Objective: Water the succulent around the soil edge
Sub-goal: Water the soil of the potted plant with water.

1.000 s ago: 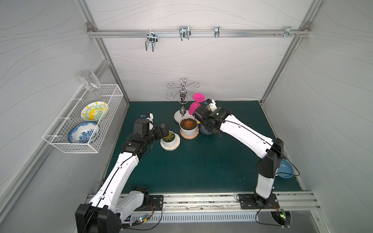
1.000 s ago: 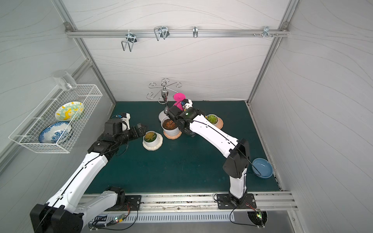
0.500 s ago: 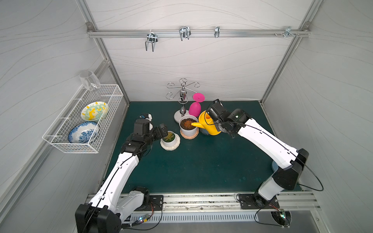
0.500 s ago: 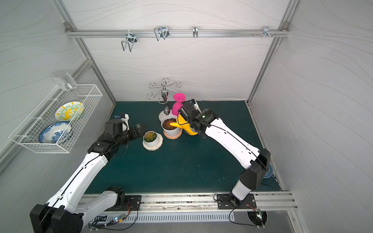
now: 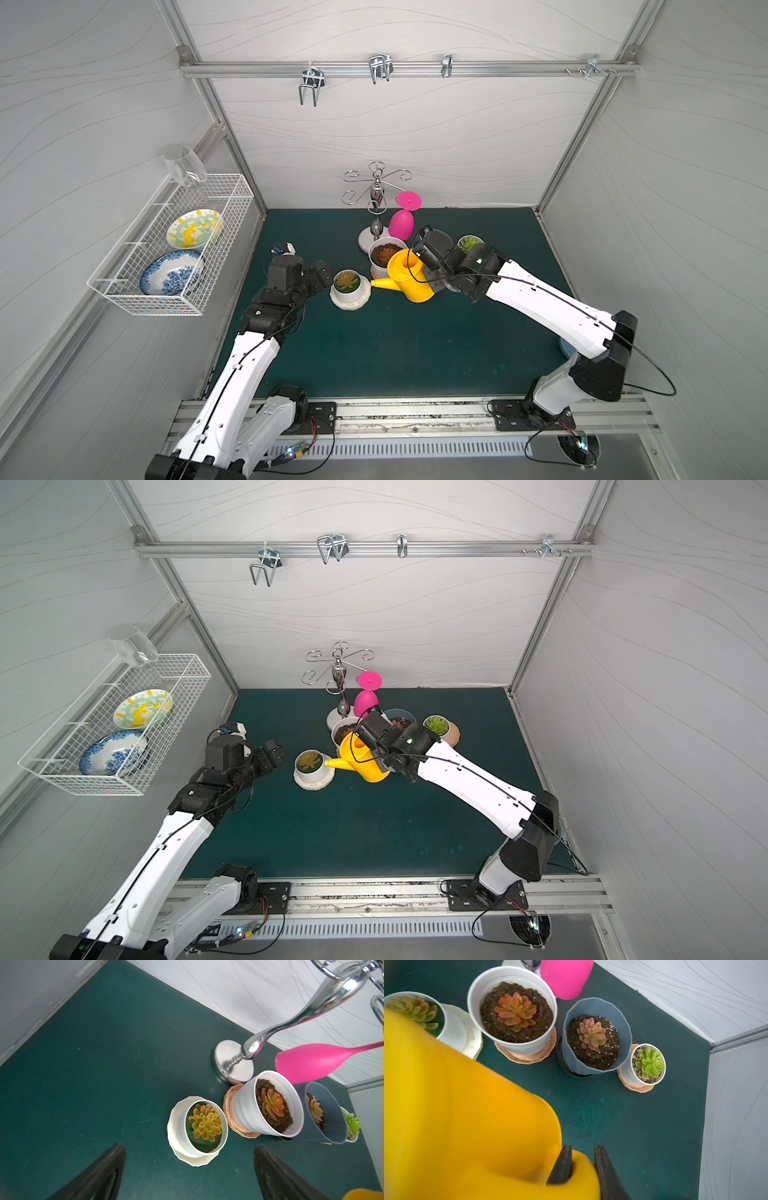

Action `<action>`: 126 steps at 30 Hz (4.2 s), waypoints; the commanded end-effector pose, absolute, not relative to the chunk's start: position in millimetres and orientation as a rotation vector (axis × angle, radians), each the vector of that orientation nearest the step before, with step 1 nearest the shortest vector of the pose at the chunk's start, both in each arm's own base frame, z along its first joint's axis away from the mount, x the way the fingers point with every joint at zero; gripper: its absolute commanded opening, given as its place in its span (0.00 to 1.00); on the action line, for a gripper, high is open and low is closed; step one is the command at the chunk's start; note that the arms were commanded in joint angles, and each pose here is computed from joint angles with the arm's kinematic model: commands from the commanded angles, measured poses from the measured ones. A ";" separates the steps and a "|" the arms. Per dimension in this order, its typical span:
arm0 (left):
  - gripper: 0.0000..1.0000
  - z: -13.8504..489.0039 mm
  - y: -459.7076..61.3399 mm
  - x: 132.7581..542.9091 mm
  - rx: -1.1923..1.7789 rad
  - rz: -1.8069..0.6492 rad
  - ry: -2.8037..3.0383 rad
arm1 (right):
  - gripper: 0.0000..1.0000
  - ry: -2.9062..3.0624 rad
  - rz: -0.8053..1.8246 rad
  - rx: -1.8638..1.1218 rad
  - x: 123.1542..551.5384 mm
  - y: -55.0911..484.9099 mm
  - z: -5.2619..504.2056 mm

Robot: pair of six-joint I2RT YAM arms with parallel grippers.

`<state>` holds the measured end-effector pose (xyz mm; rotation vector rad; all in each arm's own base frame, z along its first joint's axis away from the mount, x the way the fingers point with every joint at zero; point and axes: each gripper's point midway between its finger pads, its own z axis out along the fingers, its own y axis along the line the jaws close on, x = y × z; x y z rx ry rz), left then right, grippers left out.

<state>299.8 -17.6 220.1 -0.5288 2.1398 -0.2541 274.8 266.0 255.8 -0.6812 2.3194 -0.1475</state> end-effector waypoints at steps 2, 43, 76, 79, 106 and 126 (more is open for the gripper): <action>1.00 217.6 -1.7 296.5 -0.634 -0.270 2.127 | 0.00 2.282 -0.225 -0.681 272.9 284.7 255.0; 1.00 97.1 2.8 313.8 -1.054 -0.573 2.433 | 0.00 1.798 -0.920 -0.898 326.5 380.6 274.4; 1.00 102.4 3.7 315.9 -1.043 -0.574 2.416 | 0.00 1.595 -1.097 -0.981 335.5 416.8 271.5; 1.00 103.3 3.6 316.2 -1.039 -0.573 2.416 | 0.00 1.593 -1.098 -0.978 335.0 415.2 273.9; 1.00 103.5 2.8 317.3 -1.035 -0.580 2.419 | 0.00 1.584 -1.144 -0.940 362.8 419.8 272.8; 1.00 101.3 2.1 317.6 -1.035 -0.585 2.424 | 0.00 1.566 -1.124 -0.911 377.1 432.1 285.6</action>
